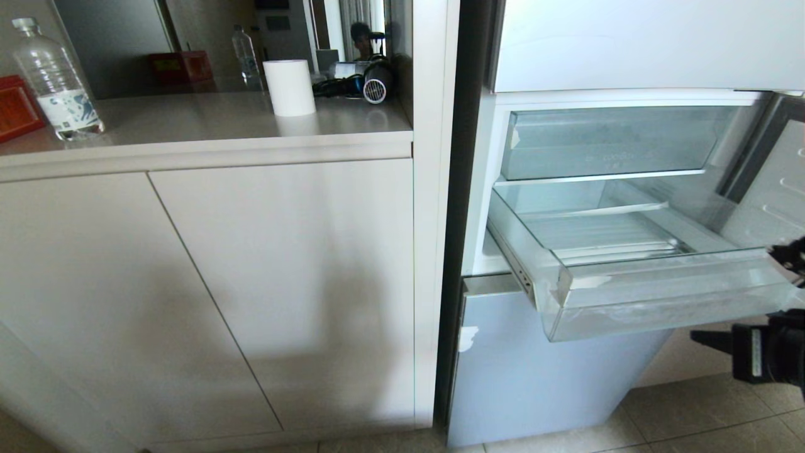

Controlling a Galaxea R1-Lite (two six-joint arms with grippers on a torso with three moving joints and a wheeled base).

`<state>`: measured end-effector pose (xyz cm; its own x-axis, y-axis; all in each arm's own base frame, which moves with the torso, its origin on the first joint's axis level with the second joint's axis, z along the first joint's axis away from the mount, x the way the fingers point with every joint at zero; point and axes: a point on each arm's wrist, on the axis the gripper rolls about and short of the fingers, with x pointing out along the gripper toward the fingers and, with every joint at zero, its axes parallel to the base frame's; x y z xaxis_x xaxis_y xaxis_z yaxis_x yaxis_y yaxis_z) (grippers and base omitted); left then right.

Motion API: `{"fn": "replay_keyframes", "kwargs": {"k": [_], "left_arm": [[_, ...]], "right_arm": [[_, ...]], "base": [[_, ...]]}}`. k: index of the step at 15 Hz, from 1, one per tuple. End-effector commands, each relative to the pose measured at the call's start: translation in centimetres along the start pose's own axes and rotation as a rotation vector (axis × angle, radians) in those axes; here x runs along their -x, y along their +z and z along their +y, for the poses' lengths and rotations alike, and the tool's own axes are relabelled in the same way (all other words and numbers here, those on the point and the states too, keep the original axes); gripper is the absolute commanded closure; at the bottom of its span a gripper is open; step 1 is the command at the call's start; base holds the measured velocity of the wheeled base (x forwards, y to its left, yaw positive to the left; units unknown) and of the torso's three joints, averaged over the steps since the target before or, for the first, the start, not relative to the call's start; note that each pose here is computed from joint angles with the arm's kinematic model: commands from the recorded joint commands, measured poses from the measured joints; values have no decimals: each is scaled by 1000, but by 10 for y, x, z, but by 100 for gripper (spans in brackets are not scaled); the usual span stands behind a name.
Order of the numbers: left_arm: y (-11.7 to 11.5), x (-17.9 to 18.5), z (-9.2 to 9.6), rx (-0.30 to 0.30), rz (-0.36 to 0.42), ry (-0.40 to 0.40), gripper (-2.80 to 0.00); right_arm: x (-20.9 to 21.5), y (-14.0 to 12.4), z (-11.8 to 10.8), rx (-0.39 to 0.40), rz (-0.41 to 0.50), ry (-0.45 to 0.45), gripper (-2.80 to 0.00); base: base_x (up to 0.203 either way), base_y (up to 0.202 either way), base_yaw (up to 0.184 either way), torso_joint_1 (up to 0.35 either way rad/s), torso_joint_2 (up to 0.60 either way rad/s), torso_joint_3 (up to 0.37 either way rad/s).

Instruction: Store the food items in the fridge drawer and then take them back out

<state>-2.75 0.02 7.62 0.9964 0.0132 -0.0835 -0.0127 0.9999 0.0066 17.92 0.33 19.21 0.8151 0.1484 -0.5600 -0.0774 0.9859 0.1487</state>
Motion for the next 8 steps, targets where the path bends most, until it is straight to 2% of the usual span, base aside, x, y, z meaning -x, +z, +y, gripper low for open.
{"fn": "replay_keyframes", "kwargs": {"k": [1,5,8], "left_arm": [[0,0,0,0,2,1,0],[0,0,0,0,2,1,0],[0,0,0,0,2,1,0]], "right_arm": [[-65,13,-8,-25,152,-5,0],[-110,20,-14,-32,223,-14,0],[-139,36,-17,-35,212,-8,0]], "base": [[0,0,0,0,0,0],[0,0,0,0,0,0],[0,0,0,0,0,0]]}}
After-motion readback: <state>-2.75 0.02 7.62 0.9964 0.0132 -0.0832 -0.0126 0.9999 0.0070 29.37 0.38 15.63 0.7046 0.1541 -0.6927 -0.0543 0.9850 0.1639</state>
